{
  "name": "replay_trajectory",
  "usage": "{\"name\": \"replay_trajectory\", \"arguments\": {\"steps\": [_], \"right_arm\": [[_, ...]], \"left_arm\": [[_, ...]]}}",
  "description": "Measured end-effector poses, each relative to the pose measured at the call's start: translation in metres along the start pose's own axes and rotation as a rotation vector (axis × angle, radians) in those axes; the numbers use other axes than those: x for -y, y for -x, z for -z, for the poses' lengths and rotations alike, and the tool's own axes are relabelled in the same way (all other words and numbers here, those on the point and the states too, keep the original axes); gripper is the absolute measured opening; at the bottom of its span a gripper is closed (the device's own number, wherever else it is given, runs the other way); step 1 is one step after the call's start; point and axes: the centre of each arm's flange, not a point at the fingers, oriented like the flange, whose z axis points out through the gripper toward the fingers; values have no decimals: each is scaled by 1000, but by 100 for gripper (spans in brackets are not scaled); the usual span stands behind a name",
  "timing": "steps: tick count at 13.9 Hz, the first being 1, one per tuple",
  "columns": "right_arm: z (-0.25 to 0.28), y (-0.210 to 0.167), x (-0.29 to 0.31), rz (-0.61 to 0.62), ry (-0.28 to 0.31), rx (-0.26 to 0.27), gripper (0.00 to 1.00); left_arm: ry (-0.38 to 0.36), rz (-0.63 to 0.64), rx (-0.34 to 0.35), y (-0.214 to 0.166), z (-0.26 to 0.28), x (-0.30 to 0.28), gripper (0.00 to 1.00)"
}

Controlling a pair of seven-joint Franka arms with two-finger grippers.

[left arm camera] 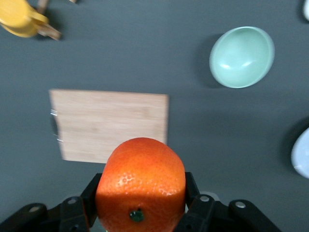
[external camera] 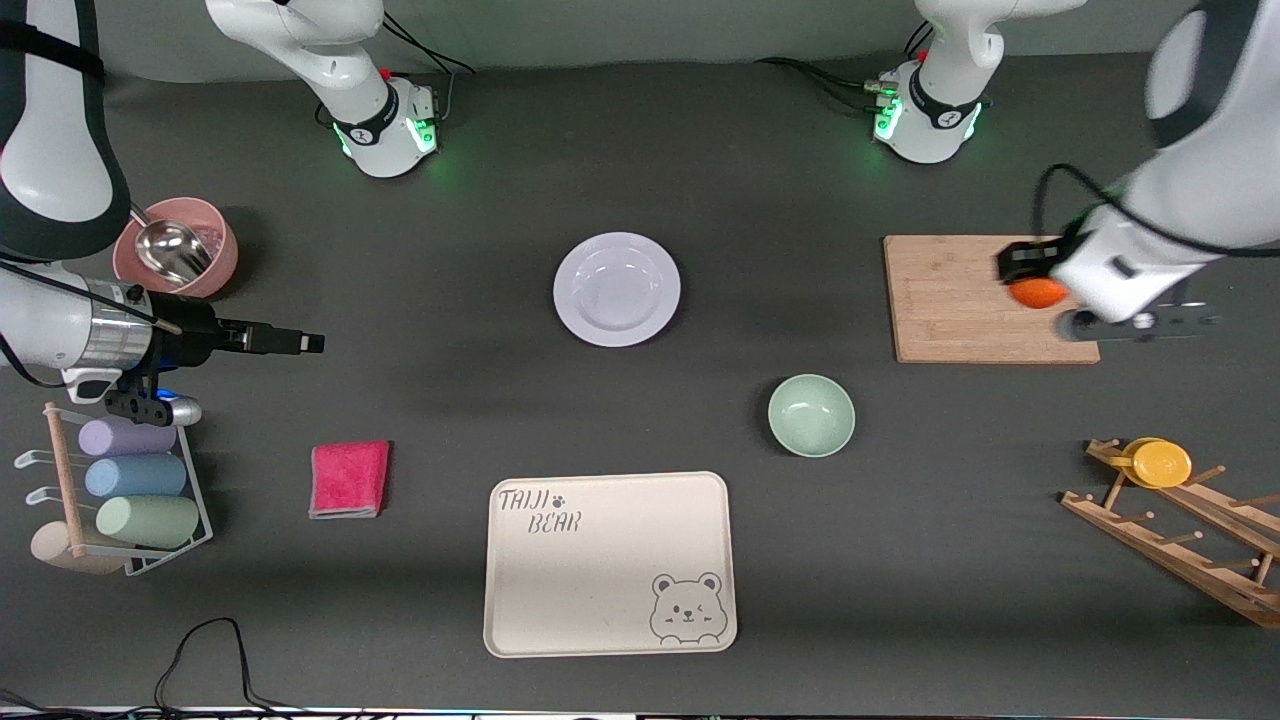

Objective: Place orange and plate with both arms
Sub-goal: 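Lift the orange with the left gripper and carry it over the plate, then lower the orange onto the plate and open the left gripper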

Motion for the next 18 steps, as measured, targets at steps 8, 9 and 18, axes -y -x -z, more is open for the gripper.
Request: {"name": "replay_trajectory", "arguments": {"steps": [8,9,18], "right_arm": [[-34,-5,-12,-33,-206,46,100],[-39,-5,-14,-35,-229,58,100],[-111,1,-48,48,-399,62,100]], "left_arm": [[74,241,-38,54,-98,-267,70],[76,237,-26,65,-123,-298,70],[44,128,-58,146,-277,-435,70]]}}
